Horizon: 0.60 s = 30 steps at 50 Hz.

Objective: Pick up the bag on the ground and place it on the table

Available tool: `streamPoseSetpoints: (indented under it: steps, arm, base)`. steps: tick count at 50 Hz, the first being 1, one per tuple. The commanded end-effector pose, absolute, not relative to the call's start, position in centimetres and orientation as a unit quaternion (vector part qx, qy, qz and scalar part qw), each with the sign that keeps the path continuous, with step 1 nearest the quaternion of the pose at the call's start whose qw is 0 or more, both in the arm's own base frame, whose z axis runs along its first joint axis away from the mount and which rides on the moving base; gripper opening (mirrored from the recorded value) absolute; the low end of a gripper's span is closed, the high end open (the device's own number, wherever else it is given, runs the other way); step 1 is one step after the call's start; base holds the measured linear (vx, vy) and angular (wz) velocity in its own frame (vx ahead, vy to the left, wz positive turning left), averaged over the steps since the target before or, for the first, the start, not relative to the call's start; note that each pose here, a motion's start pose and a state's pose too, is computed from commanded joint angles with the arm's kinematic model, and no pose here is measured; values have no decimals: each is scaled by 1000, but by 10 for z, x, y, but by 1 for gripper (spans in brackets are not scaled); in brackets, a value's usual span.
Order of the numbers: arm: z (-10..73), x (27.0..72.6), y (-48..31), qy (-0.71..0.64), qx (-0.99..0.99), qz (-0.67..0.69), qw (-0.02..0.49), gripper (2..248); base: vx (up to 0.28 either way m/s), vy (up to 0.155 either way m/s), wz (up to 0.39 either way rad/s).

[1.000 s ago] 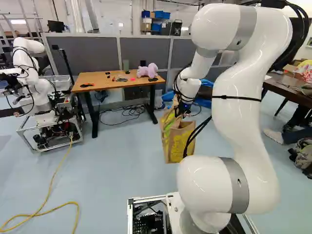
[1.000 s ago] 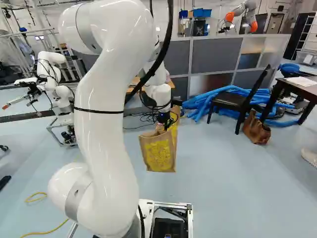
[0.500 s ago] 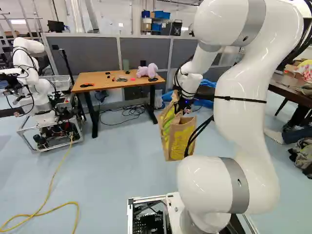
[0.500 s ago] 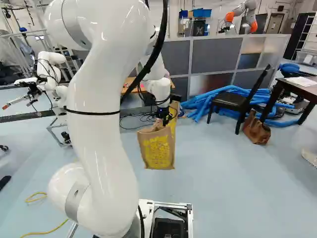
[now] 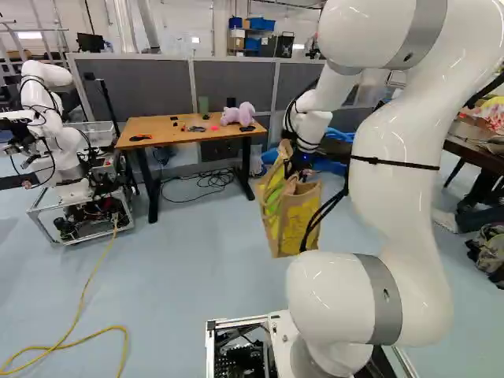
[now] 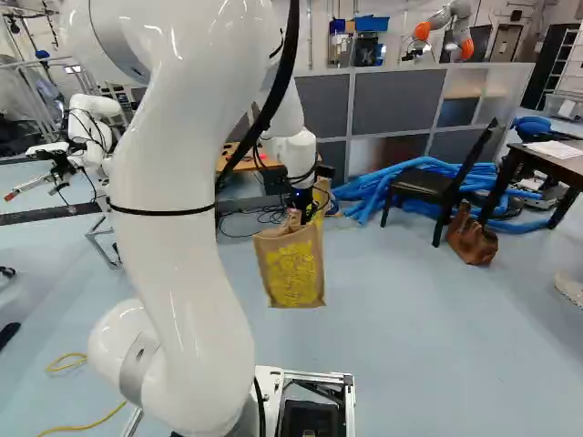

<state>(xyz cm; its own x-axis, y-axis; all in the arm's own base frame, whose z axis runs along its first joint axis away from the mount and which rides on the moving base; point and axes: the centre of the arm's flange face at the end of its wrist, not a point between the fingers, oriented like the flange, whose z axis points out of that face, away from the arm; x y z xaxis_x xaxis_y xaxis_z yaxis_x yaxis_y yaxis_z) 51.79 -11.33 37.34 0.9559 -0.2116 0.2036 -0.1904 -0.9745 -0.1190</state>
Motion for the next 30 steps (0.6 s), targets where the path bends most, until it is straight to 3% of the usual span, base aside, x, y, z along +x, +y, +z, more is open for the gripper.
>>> streamPoseSetpoints:
  steps: [30]
  arm:
    - [390,513,-115,83,-990,-104,43,21]
  base:
    - [0,0,0]
